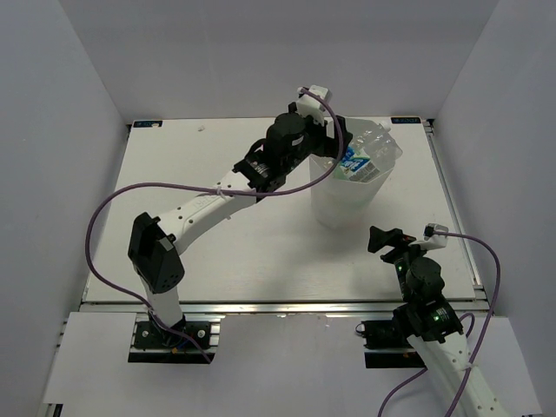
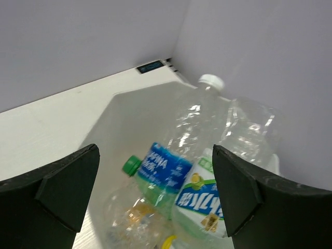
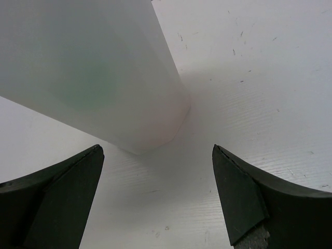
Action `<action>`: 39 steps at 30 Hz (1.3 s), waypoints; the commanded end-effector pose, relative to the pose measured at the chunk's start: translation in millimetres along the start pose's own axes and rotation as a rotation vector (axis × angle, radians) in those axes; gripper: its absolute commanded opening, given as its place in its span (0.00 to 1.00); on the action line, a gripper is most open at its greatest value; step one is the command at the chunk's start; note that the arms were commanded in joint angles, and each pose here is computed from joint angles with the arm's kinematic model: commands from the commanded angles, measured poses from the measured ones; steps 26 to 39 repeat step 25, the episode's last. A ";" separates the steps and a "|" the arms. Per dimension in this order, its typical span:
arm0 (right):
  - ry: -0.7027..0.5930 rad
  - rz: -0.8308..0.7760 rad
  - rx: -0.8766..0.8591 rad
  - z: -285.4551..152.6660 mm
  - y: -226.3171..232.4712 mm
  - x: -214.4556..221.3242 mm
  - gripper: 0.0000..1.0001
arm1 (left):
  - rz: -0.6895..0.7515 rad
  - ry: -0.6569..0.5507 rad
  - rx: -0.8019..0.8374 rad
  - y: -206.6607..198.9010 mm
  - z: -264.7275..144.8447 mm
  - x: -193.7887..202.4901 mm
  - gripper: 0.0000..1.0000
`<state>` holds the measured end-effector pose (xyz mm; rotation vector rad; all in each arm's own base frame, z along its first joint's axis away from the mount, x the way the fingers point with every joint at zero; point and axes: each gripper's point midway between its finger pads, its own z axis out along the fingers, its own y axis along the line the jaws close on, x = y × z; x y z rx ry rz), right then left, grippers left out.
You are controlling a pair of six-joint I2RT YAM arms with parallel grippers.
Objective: Put the plastic bottles in the bin
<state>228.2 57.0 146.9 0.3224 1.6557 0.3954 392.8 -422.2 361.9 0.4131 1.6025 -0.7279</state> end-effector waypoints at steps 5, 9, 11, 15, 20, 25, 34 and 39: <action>-0.042 0.041 0.072 -0.6 -11.1 -9.3 0.89 | -0.007 -0.119 -0.370 73.6 -61.4 -56.6 0.98; -0.056 0.058 0.122 -1.8 -19.4 -12.0 0.89 | -0.212 -0.137 -0.505 181.4 -102.5 -39.3 0.98; -0.059 0.064 0.139 -2.4 -21.9 -12.9 0.89 | -0.334 -0.180 -0.546 217.8 -127.2 -25.9 0.98; -0.057 0.069 0.202 -3.5 -31.4 -14.1 0.89 | -0.435 -0.225 -0.867 282.7 -221.1 46.2 0.98; -0.049 0.064 0.251 -3.6 -38.9 -12.6 0.90 | -0.475 -0.216 -1.026 306.1 -280.7 94.6 0.98; -0.065 0.065 0.274 -5.5 -42.4 -17.3 0.90 | -0.433 -0.211 -1.138 315.1 -309.8 93.5 0.98; -0.065 0.065 0.274 -5.5 -42.4 -17.3 0.90 | -0.433 -0.211 -1.138 315.1 -309.8 93.5 0.98; -0.065 0.065 0.274 -5.5 -42.4 -17.3 0.90 | -0.433 -0.211 -1.138 315.1 -309.8 93.5 0.98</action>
